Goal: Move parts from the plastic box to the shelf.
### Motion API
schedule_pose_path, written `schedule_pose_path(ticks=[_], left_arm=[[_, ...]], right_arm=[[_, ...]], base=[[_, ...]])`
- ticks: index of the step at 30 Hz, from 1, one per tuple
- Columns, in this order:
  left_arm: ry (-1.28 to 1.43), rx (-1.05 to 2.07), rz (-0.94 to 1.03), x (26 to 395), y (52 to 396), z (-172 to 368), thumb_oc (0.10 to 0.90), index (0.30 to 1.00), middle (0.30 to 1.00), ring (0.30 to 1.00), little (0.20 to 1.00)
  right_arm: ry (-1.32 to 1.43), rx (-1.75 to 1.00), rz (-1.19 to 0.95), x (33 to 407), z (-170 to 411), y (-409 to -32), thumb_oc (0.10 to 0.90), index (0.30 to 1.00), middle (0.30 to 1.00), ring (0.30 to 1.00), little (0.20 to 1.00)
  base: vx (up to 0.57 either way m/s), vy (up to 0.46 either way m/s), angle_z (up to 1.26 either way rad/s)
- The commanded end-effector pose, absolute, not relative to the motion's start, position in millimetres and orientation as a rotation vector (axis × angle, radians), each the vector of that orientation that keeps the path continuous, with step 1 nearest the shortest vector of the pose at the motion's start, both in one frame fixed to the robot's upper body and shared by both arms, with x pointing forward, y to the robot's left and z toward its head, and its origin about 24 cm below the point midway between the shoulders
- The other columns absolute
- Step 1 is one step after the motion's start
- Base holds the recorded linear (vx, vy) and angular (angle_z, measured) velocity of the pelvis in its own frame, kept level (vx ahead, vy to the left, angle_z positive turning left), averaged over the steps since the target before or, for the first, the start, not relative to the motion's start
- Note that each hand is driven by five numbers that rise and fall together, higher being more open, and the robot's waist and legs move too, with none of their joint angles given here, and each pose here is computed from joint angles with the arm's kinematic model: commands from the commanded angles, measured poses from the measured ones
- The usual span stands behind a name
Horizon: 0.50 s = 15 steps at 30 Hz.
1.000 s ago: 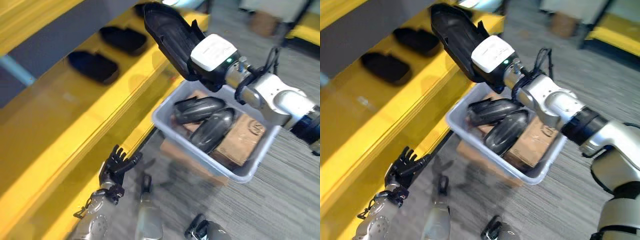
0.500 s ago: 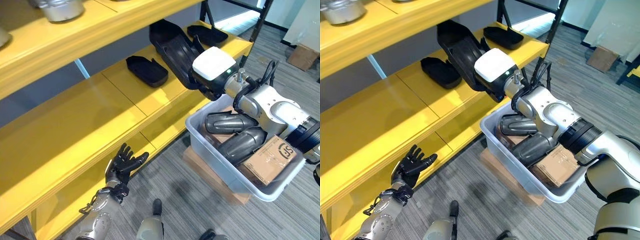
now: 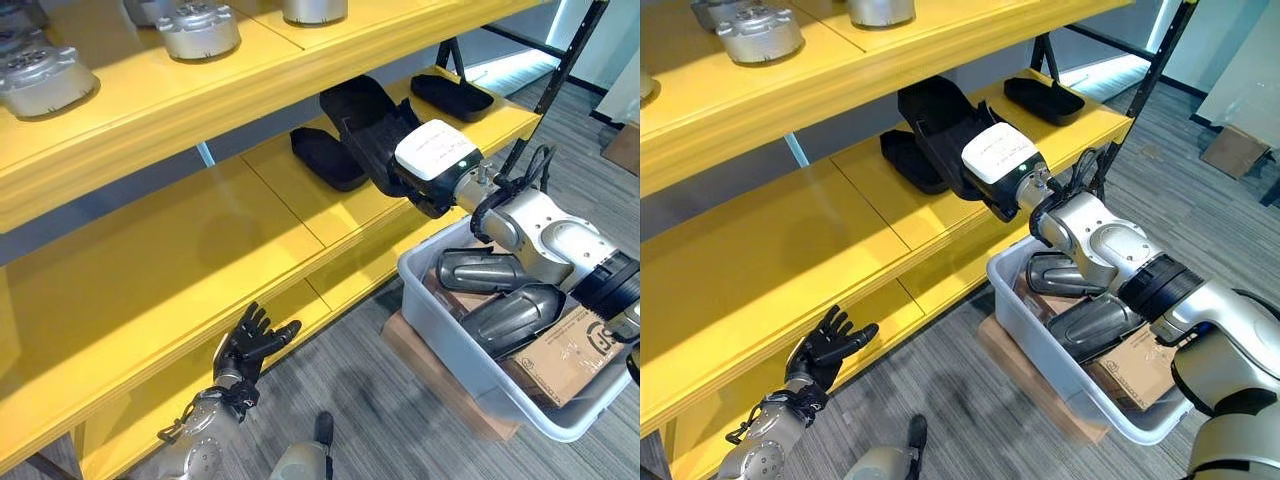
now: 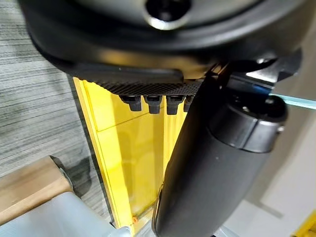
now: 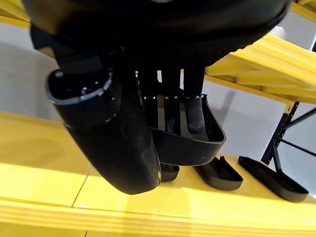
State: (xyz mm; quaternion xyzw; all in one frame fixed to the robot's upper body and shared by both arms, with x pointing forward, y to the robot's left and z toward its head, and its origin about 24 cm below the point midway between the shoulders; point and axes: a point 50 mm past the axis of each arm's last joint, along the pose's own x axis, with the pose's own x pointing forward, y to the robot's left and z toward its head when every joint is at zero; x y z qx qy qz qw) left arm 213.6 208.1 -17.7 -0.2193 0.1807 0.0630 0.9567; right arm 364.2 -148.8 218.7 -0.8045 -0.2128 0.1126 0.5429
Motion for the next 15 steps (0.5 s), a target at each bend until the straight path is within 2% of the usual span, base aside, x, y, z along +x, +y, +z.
schedule_pose_path(ticks=[1,7,15], left_arm=[[0.205,-0.416,0.057,229,203,10,0.900,1.000,1.000,1.000,1.000],[0.207,-0.359,0.042,234,205,12,0.900,1.000,1.000,1.000,1.000],[0.180,-0.362,-0.022,251,196,23,0.900,1.000,1.000,1.000,1.000]], right_arm=[[-0.655,-1.847,-0.011,368,278,-150,0.400,0.300,0.300,0.300,0.300],[-0.629,-1.813,-0.016,367,266,-154,0.400,0.300,0.300,0.300,0.300],[-0.575,-1.763,-0.093,363,271,-176,0.400,0.300,0.300,0.300,0.300]], base=[[0.08,0.242,0.12],[0.08,0.241,0.30],[-0.02,-0.077,0.76]])
